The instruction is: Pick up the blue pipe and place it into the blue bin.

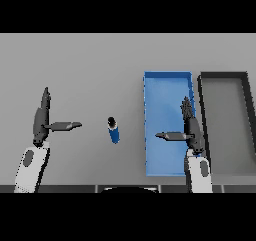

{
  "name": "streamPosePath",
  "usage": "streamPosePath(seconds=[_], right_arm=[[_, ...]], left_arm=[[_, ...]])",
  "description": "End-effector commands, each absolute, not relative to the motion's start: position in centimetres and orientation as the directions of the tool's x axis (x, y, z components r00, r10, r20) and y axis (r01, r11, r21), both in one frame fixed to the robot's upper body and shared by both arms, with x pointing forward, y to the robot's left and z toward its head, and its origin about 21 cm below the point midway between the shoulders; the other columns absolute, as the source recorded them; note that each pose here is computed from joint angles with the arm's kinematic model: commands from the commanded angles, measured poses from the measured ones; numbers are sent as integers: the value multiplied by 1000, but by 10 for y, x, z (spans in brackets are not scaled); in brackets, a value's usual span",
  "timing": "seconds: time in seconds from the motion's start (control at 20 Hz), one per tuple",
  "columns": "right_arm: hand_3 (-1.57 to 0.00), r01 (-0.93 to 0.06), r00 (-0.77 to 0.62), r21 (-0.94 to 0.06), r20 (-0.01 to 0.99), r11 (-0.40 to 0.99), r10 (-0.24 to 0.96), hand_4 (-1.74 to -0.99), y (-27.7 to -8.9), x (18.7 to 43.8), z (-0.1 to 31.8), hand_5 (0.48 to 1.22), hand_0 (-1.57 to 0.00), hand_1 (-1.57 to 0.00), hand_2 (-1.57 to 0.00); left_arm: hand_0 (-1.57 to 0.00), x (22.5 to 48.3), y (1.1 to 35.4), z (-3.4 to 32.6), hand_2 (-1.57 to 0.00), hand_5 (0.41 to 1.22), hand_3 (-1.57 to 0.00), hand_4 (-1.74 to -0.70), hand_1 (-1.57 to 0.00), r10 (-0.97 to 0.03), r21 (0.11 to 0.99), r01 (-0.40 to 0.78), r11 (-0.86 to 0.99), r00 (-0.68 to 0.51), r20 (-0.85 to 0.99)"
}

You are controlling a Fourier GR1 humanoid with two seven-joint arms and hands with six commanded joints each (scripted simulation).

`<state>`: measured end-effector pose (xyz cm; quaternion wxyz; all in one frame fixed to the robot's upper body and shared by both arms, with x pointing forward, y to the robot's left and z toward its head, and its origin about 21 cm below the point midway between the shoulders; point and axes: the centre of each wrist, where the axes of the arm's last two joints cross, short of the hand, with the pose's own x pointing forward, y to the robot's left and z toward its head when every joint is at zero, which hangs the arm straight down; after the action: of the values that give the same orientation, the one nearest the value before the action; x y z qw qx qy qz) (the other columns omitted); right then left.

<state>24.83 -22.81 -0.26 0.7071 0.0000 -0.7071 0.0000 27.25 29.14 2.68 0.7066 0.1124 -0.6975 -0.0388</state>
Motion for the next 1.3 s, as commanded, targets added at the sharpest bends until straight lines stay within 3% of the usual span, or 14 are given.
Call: streamPosePath(seconds=[0.0,0.25,0.3,0.4,0.7,1.0,1.25], right_arm=[[1,1,0,1,1000,1000,-1,-1225,-228,248,-3,617,1,1,1],[1,2,8,-3,1000,1000,3,-1225,-228,249,-5,617,1,1,1],[1,-57,-56,-87,995,995,83,-1225,-229,243,-1,617,1,1,1],[1,-107,-101,-186,979,977,176,-1225,-231,229,1,618,1,1,1],[1,-111,-74,-273,961,956,266,-1186,-230,223,8,601,1,1,1],[1,-134,-110,-281,957,950,267,-1201,-230,227,12,609,1,1,1],[1,-132,-98,-285,957,949,274,-1212,-227,224,9,613,1,1,1]], left_arm=[[1,273,292,27,1,591,1,-1074,1,-212,213,-103,972,19,977],[1,271,294,25,1,591,1,-1074,1,-216,216,-103,971,15,976],[1,268,306,32,1,591,1,-1074,1,-286,287,64,956,-21,958],[1,269,322,43,1,589,1,-1074,1,-341,342,216,915,-41,939],[1,268,331,48,1,604,1,-1085,1,-345,344,317,884,-54,937],[1,246,302,46,1,534,1,-1111,1,-306,302,543,783,-85,948],[1,235,264,38,1,484,1,-1176,1,-301,294,640,710,-102,948]])
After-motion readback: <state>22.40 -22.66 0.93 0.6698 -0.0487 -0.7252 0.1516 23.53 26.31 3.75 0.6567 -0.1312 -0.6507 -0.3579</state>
